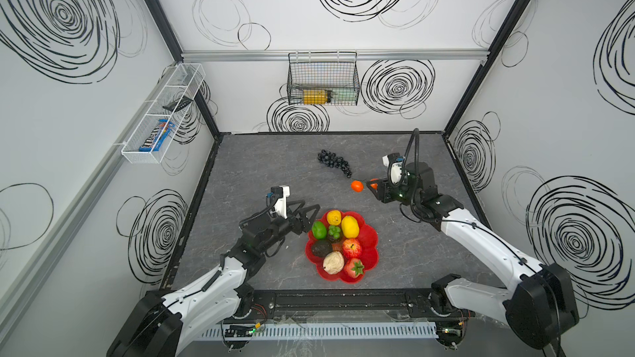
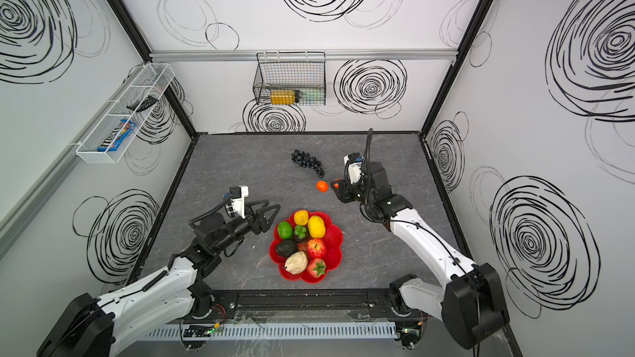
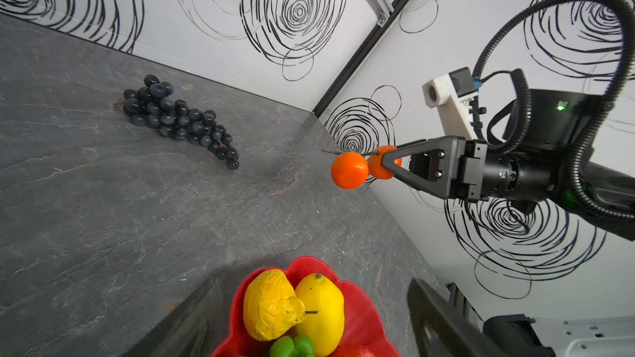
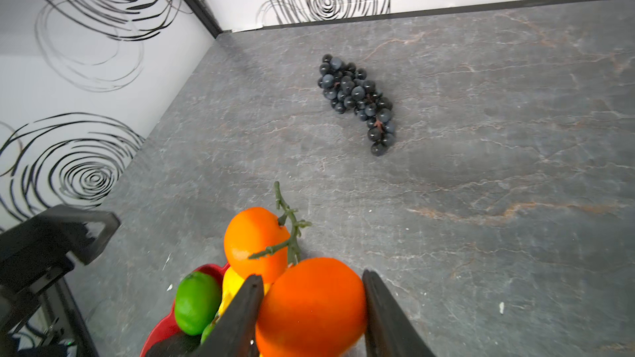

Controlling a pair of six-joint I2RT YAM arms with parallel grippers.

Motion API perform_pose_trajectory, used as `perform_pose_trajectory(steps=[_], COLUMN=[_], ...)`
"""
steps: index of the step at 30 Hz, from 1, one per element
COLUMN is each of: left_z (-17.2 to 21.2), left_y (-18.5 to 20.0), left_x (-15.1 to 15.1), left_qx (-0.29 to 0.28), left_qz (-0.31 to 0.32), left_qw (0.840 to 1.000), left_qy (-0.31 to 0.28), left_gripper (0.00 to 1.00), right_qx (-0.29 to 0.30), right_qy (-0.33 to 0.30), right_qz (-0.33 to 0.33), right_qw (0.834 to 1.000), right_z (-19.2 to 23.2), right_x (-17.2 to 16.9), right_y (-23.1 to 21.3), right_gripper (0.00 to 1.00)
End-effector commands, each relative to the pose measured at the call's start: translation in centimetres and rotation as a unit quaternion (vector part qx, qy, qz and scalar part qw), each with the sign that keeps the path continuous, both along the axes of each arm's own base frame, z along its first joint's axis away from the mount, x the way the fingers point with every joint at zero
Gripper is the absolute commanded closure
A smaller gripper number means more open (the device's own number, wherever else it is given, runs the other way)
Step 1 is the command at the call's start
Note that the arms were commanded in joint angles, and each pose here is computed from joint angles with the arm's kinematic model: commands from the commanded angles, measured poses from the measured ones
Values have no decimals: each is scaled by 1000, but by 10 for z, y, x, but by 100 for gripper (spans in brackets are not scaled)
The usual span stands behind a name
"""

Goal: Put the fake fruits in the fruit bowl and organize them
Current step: 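Lift the tangerines with the right gripper and carry them over the bowl, then close the left gripper on the tangerine stem held by the right gripper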

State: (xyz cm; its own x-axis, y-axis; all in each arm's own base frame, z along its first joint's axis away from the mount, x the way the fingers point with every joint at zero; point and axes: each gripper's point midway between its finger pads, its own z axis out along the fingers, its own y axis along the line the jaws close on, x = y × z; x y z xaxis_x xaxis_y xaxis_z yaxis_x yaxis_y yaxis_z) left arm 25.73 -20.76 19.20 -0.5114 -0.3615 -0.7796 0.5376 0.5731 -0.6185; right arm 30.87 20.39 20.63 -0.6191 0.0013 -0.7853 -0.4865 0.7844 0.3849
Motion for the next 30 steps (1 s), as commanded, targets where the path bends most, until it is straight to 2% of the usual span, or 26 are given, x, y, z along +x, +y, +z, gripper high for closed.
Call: perform_pose_trajectory(steps=[1,8,12,21,30], left_z=[9,11,18,33,23], left_y=[-17,-24,-21,-28,-33], left_x=[-5,-7,-10,-22,-21], left_qx=[-2,7,-13,-54,-58], left_qz=[-45,-62,-62,-108,-121], left_qw=[999,998,998,992,991], left_qy=[4,-4,-14,-22,3], left_gripper=[14,20,25,45,58], right_qx=[12,36,42,27,34], right_qy=[-13,-38,-52,-63,-74], right_qz=[68,156,188,206,210], right_qw=[998,986,980,976,974], right_z=[6,22,28,23,28], right_x=[-24,-61,-78,-91,-94], right_y=[21,53,65,77,85], right_gripper=[56,56,56,56,56])
